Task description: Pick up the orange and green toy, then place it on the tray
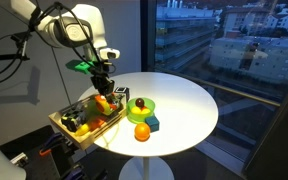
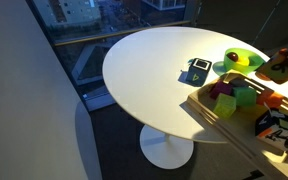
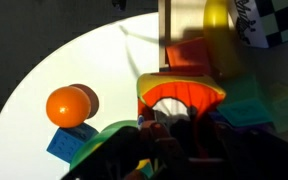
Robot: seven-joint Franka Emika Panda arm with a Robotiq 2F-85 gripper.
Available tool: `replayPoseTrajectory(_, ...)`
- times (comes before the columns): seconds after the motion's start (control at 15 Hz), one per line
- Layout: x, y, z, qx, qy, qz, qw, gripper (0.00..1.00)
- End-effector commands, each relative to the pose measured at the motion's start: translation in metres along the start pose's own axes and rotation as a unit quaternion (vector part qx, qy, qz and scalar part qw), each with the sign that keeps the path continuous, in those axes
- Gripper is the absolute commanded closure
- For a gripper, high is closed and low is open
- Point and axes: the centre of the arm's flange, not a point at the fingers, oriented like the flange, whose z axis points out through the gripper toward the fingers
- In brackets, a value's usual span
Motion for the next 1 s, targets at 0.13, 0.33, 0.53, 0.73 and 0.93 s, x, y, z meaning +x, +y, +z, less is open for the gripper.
replayPoseTrajectory(0.13,0.024,-0.024,0.003,0.0,0.016,-0.005,0.9999,0.89)
replayPoseTrajectory(0.33,0.03,-0.032,0.014,-0.003,0.017,-0.008,0.9998,0.89)
replayPoseTrajectory(0.53,0.034,-0.035,0.026,-0.004,0.013,-0.008,0.9999,0.88)
replayPoseTrajectory(0.73,0.034,-0.035,0.031,-0.003,0.01,-0.008,0.9999,0.34)
replayPoseTrajectory(0.93,0.032,-0.034,0.03,-0.002,0.01,-0.007,0.9999,0.09)
